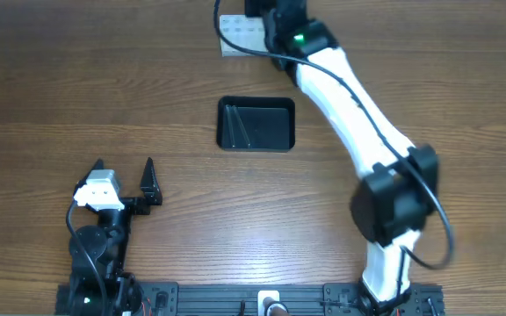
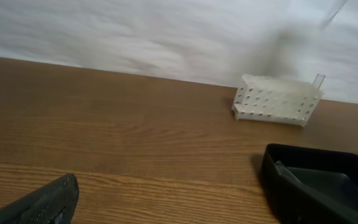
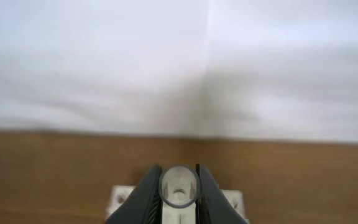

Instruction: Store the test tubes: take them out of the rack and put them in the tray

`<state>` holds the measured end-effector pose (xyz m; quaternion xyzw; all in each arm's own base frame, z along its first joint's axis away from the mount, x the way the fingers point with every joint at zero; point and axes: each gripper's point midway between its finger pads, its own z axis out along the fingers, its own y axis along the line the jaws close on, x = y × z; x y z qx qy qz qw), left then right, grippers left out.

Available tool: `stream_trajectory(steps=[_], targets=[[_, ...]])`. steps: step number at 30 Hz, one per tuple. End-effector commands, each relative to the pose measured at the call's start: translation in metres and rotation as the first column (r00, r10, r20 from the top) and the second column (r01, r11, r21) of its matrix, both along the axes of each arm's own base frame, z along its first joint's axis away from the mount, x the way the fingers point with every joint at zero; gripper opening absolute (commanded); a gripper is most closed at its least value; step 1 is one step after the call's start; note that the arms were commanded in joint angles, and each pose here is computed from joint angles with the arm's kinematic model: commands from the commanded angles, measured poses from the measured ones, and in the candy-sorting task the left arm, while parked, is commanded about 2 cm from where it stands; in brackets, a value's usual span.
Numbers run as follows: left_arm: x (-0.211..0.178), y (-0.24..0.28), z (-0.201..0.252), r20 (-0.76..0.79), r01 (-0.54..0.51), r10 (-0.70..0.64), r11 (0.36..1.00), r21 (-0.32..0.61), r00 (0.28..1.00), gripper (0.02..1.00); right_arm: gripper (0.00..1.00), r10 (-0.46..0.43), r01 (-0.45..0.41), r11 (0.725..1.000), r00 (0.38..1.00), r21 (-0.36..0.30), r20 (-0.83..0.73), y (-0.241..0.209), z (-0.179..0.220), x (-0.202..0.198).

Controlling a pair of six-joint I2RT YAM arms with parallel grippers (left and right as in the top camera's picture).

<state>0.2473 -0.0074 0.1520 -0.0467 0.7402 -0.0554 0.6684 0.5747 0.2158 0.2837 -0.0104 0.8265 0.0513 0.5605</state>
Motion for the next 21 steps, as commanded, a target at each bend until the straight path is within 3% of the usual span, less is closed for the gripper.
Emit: stream_trajectory(steps=[1,6,12,17,21], targets=[[0.0,0.0,-0.001,0.0,0.003,-0.003,1.0,0.017,1.0,1.0,0.121,0.055,-0.054,0.998,0.998,0.033,-0.014,-0.005,0.054,-0.04],[0.0,0.0,-0.001,0.0,0.003,-0.003,1.0,0.018,1.0,0.998,0.132,0.152,-0.151,0.988,0.95,0.024,-0.272,0.005,-0.005,-0.072],[0.0,0.0,-0.001,0.0,0.002,-0.002,1.0,0.018,1.0,1.0,0.099,0.122,-0.126,0.992,0.831,0.029,-0.542,0.004,-0.098,-0.095],[0.0,0.0,-0.001,0.0,0.002,-0.002,1.0,0.018,1.0,1.0,0.086,0.218,-0.194,0.975,0.739,0.108,-0.637,0.027,-0.145,-0.105],[0.0,0.0,-0.001,0.0,0.003,-0.003,1.0,0.017,1.0,1.0,0.084,0.234,-0.212,0.97,0.694,0.118,-0.68,0.036,-0.171,-0.111]])
